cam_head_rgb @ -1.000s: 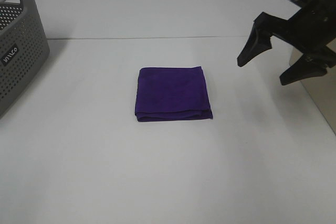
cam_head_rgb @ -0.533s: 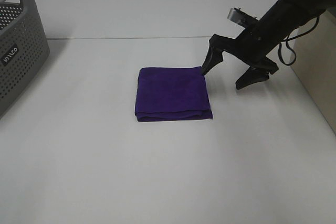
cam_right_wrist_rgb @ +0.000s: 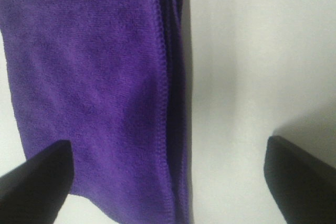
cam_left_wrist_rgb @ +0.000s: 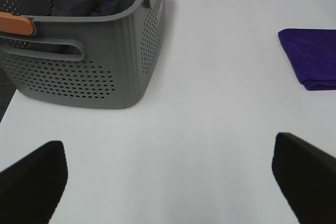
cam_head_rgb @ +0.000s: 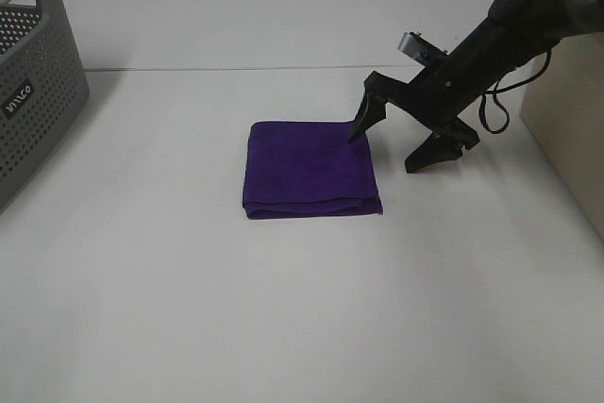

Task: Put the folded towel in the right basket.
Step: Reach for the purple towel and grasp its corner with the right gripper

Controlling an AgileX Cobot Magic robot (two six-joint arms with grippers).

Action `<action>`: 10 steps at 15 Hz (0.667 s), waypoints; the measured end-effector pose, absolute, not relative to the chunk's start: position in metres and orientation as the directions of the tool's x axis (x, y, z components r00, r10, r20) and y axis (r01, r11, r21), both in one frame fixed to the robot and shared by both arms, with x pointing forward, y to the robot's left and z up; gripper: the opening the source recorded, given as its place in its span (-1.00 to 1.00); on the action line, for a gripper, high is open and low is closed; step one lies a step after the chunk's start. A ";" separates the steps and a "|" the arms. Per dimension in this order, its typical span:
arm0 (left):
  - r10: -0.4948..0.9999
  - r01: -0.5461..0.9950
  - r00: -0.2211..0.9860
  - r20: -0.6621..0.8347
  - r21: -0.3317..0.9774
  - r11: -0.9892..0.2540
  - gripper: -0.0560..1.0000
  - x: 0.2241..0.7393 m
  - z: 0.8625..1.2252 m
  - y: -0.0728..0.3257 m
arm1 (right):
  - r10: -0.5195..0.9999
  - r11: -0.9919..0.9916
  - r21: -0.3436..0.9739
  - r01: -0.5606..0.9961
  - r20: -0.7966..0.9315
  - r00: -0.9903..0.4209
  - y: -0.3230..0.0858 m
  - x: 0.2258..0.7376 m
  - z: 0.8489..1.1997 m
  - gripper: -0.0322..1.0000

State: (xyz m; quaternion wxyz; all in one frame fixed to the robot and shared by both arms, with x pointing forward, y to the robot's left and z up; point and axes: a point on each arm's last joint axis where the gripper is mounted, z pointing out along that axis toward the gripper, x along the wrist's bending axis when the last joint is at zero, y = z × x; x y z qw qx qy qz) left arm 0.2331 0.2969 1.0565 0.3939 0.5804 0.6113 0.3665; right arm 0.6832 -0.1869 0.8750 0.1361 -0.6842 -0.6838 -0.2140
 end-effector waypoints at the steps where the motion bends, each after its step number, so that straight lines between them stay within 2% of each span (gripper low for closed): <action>1: 0.998 0.421 -0.016 -0.056 0.905 0.058 0.98 0.233 1.057 0.297 | 0.876 -0.021 0.102 0.995 0.482 -0.031 -0.182 0.682 0.873 0.91; 5: 0.998 0.421 -0.016 -0.056 0.905 0.058 0.98 0.233 1.057 0.297 | 0.876 0.025 0.125 0.992 0.475 -0.082 -0.142 0.675 0.869 0.89; 8: 0.998 0.421 -0.016 -0.056 0.905 0.058 0.98 0.233 1.057 0.297 | 0.867 0.037 0.126 0.991 0.489 -0.094 -0.107 0.668 0.858 0.68; 9: 0.998 0.421 -0.016 -0.056 0.905 0.058 0.98 0.233 1.057 0.297 | 0.865 0.054 0.147 0.988 0.488 -0.120 -0.088 0.663 0.853 0.36; 10: 0.998 0.421 -0.016 -0.056 0.905 0.058 0.98 0.233 1.057 0.297 | 0.865 0.060 0.165 0.985 0.484 -0.133 -0.078 0.660 0.849 -0.05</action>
